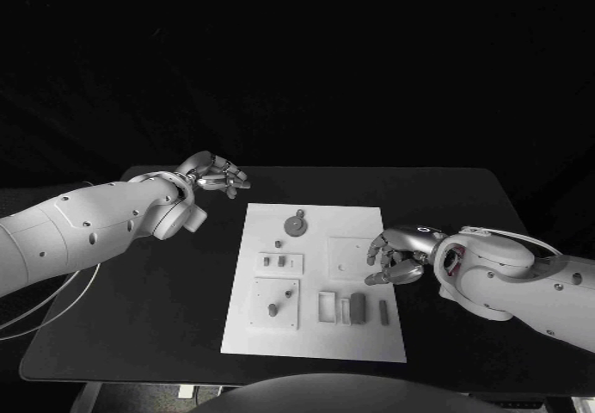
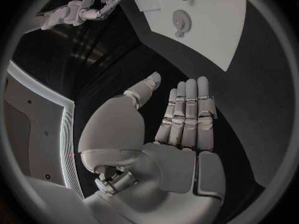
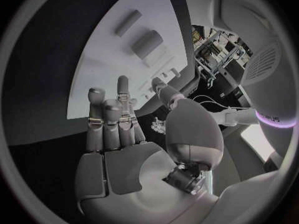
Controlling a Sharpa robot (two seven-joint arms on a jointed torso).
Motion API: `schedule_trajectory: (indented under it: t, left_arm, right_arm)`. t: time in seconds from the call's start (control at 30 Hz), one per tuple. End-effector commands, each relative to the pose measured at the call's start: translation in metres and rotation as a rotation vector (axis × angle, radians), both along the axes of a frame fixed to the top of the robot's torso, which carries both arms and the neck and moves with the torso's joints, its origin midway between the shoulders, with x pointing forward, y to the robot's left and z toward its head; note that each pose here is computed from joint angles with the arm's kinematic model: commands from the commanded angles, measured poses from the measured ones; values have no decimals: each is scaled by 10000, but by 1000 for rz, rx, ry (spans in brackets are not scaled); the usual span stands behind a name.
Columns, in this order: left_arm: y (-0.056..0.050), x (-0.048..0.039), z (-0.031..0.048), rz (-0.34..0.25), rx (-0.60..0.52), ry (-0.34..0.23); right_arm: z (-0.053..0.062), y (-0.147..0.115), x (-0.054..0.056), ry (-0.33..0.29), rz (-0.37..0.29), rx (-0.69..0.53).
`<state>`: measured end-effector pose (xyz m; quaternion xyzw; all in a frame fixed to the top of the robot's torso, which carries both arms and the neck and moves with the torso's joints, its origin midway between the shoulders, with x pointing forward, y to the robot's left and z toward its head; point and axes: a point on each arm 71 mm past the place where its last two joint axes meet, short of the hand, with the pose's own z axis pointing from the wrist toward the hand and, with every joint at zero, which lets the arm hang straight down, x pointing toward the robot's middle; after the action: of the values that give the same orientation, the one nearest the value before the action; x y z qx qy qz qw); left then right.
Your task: Assemble the parts on the task board
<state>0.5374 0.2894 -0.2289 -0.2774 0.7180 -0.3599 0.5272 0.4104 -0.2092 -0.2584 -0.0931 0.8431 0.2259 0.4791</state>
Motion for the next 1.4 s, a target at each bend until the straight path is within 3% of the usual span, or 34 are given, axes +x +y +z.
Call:
schedule_trajectory:
  t: [0.03, 0.13, 0.3, 0.63, 0.87, 1.4]
  left_arm:
    - [-37, -14, -7, -11, -13, 2]
    - [-48, -25, -15, -15, -14, 7]
    - [-58, -25, -21, -17, -14, 12]
    - [-112, -33, -38, -32, -16, 28]
    - [-125, -36, -44, -36, -16, 35]
    - [-120, -44, -57, -42, -7, 53]
  right_arm:
    - [-169, -98, -92, 214, -190, -38]
    - [-221, -101, -140, 258, -205, -88]
    - [-260, -85, -164, 279, -224, -103]
    - [-410, 140, -205, 307, -190, -105]
    - [-478, 215, -149, 317, -192, -101]
    - [-640, 303, -206, 419, -147, -176]
